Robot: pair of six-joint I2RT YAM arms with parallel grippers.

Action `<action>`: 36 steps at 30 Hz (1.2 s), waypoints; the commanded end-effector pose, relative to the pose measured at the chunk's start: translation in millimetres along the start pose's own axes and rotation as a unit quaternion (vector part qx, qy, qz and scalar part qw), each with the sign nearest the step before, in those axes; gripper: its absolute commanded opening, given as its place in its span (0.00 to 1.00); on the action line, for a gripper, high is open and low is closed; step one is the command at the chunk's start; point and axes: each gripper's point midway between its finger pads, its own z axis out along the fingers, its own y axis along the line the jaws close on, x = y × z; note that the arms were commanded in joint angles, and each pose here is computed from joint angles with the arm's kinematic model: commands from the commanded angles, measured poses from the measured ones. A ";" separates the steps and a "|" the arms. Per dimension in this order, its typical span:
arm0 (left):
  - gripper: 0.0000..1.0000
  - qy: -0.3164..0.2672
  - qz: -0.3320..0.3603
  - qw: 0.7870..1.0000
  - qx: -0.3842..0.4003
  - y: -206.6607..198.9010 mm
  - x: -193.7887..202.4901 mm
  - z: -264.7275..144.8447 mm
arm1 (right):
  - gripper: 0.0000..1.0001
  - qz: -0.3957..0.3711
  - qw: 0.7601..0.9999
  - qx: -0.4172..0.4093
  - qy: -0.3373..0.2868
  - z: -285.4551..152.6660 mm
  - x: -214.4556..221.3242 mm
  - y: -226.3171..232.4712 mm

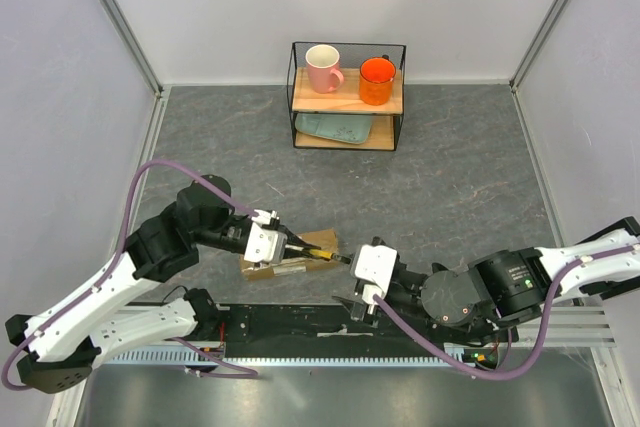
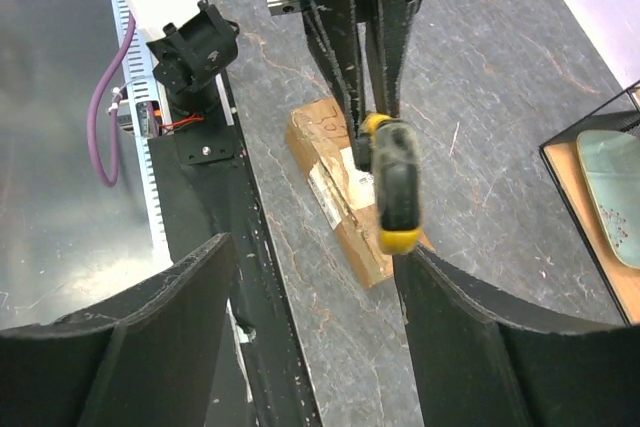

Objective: Unpack the express box
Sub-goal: Adjust the knife.

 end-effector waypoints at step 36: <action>0.02 -0.078 -0.047 0.994 0.064 -22.3 -35.3 -2.0 | 0.35 -0.053 0.978 -0.003 -0.203 36.4 -55.0 4.3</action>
